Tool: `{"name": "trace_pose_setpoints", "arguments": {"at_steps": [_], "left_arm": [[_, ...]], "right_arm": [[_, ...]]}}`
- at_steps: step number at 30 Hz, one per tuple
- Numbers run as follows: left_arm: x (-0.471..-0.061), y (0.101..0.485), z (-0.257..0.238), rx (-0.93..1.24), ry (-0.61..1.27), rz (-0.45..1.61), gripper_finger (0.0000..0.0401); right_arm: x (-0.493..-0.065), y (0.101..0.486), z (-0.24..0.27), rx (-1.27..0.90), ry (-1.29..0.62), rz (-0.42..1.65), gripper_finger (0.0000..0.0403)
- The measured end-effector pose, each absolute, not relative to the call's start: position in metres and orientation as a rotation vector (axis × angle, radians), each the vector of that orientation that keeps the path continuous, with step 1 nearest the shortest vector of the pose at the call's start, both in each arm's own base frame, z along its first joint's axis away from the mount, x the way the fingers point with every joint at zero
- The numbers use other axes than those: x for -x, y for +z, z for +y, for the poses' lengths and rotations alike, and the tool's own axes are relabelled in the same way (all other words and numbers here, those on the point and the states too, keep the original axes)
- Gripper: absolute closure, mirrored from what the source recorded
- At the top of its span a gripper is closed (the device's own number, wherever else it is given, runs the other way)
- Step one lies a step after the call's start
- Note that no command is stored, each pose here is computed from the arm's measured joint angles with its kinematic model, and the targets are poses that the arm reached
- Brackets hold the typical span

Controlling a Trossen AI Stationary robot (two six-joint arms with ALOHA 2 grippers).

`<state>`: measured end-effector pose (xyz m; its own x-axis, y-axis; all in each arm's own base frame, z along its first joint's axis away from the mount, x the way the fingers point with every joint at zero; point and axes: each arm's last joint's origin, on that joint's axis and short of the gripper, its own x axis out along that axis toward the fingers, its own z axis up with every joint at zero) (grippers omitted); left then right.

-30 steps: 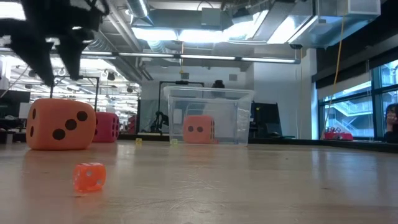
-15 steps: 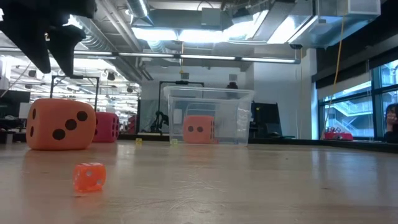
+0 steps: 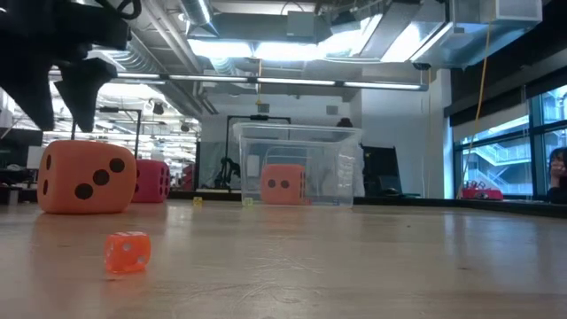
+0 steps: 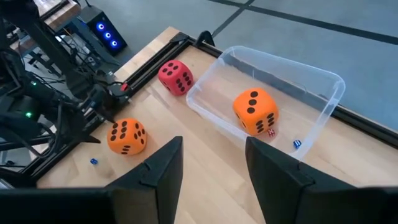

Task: Pick & Place Dice
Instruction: Put the large orange dice into the transparent bin

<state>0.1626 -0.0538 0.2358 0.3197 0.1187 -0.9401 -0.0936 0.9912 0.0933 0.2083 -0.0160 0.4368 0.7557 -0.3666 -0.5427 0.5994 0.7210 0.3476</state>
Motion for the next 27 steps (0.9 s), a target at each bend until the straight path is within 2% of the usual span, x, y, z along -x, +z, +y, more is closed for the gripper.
{"name": "trace_pose_setpoints", "arguments": {"at_steps": [12,23,27], "left_arm": [[-0.163,0.237,-0.051,-0.131,0.206,1.195,0.0102],[-0.165,0.234,-0.065,-0.214,0.029,1.208,0.0102],[-0.166,0.225,-0.069,-0.316,0.057,1.206,0.01]], "right_arm": [[-0.208,0.437,-0.016,-0.57,-0.564,0.455,0.023],[-0.208,0.435,-0.016,-0.591,-0.575,0.464,0.023],[-0.208,0.435,-0.016,-0.591,-0.575,0.464,0.023]]}}
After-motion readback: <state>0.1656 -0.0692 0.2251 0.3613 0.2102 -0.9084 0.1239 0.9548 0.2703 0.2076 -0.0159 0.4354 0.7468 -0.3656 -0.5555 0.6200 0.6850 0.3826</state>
